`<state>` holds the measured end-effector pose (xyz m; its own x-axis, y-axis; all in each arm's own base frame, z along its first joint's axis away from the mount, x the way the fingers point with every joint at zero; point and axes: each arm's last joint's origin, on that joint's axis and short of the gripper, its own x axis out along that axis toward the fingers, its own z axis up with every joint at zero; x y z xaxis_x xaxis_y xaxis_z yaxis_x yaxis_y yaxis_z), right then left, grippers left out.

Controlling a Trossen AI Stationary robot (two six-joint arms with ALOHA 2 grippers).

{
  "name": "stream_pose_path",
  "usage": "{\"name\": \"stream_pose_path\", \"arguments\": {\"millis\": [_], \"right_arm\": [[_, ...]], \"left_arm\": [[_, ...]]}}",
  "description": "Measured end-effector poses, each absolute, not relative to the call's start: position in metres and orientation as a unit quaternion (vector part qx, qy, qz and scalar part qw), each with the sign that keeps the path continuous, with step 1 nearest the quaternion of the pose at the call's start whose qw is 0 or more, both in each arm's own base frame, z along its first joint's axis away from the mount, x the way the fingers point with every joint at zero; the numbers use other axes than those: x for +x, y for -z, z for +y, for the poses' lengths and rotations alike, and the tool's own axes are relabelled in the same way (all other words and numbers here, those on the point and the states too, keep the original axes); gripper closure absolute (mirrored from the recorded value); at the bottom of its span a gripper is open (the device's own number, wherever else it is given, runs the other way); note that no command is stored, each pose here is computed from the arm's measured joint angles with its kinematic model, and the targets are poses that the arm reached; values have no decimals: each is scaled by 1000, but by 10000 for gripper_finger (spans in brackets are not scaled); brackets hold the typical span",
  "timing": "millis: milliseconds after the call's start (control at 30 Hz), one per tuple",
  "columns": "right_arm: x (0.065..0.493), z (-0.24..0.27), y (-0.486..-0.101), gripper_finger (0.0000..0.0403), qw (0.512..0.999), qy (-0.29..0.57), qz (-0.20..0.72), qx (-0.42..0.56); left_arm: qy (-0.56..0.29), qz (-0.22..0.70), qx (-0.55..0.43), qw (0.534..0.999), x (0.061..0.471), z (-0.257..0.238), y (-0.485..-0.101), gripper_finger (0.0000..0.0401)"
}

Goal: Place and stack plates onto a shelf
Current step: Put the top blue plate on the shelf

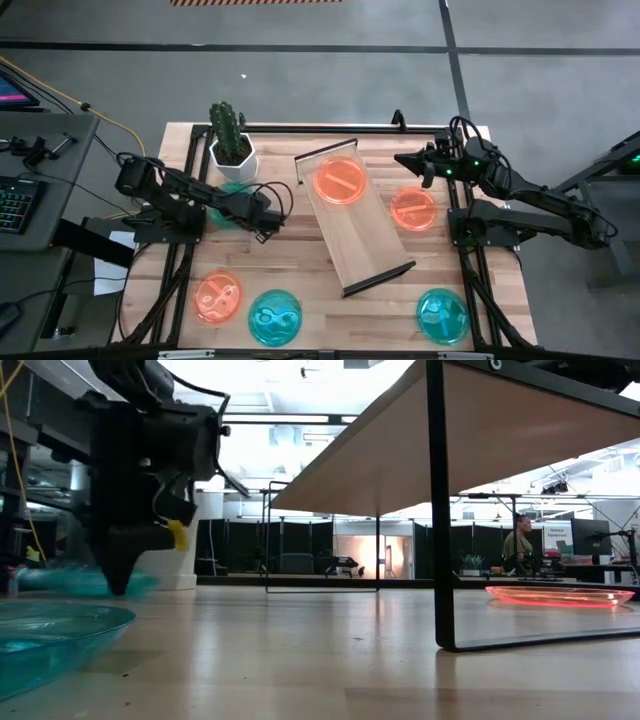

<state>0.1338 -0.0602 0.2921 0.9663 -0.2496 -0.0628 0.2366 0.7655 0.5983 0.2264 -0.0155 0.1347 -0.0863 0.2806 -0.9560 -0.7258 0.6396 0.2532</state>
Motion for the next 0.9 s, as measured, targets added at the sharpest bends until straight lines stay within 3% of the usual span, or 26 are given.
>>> {"name": "stream_pose_path", "arguments": {"millis": [200,533,700,900], "right_arm": [[134,-60,-292,403,940,129,-10,317],[134,-60,-292,403,940,129,-8,315],[134,-60,-292,403,941,128,-10,313],[134,-60,-304,403,943,109,-68,306]], "left_arm": [[-319,625,-215,679,222,-18,-181,399],[-174,531,-285,779,203,-25,-289,401],[-104,465,-270,836,201,-32,-346,401],[-66,404,-156,899,236,-27,-397,401]]}}
